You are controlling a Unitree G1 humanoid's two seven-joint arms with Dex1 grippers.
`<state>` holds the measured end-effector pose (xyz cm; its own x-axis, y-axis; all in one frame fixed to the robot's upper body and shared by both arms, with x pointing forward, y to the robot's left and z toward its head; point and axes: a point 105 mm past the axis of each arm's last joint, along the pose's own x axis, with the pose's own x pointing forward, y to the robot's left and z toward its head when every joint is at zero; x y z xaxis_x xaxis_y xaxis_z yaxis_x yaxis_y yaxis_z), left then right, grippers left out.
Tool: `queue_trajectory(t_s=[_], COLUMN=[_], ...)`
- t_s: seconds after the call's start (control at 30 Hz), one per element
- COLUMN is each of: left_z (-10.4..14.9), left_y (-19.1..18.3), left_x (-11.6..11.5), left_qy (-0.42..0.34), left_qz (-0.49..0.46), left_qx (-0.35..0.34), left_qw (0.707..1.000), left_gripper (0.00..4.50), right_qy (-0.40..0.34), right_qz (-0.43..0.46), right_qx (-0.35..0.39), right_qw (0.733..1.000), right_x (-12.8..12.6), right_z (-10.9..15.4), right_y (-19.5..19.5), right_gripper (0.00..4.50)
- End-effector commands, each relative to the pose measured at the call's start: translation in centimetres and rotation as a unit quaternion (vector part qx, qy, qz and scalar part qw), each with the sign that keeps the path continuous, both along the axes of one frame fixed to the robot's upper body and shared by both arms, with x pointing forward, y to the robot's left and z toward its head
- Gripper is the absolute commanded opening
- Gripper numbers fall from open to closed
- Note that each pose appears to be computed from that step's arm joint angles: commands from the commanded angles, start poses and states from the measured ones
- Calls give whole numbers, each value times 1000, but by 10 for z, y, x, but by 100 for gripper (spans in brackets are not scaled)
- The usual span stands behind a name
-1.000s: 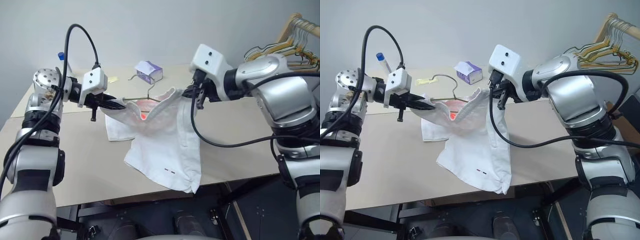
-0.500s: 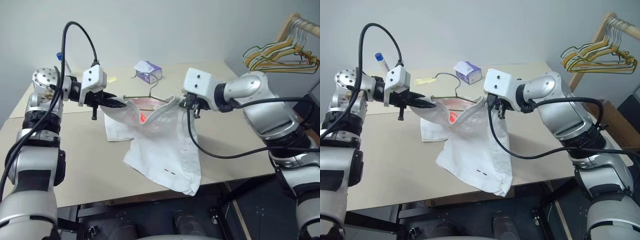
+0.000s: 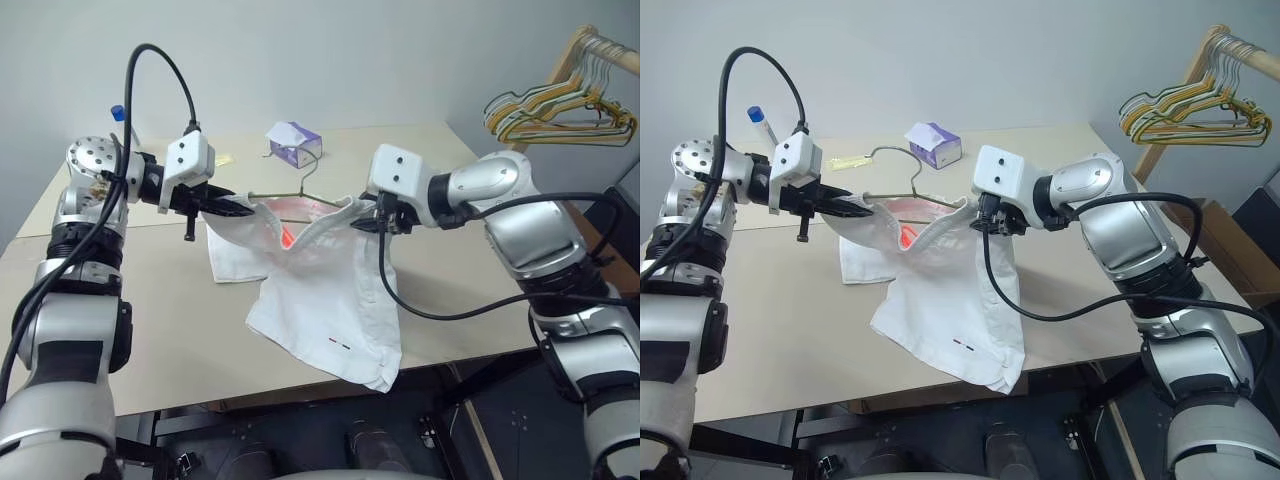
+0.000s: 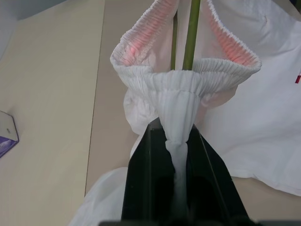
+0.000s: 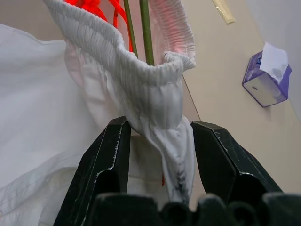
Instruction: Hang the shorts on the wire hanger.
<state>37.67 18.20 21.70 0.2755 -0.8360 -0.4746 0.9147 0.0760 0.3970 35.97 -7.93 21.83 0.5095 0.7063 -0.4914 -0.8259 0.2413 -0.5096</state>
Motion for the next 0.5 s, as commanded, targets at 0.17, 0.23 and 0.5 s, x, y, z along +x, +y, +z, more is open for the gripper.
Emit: queue_trajectory(t_s=[0.17, 0.23, 0.5], left_z=[20, 21, 17], left_y=[-4, -4, -2], left_x=[-3, -3, -2], left_qy=[-29, -30, -39], left_qz=[-15, -15, -10], left_qx=[-28, -28, -23], left_qw=[999, 999, 999], left_gripper=[0, 0, 0], right_qy=[12, 22, 32], right_qz=[21, 23, 10], right_qx=[53, 58, 60], right_qw=[998, 998, 998], right_x=[-2, -3, 0], right_z=[13, 11, 5], right_y=[6, 7, 5], right_gripper=[222, 189, 1])
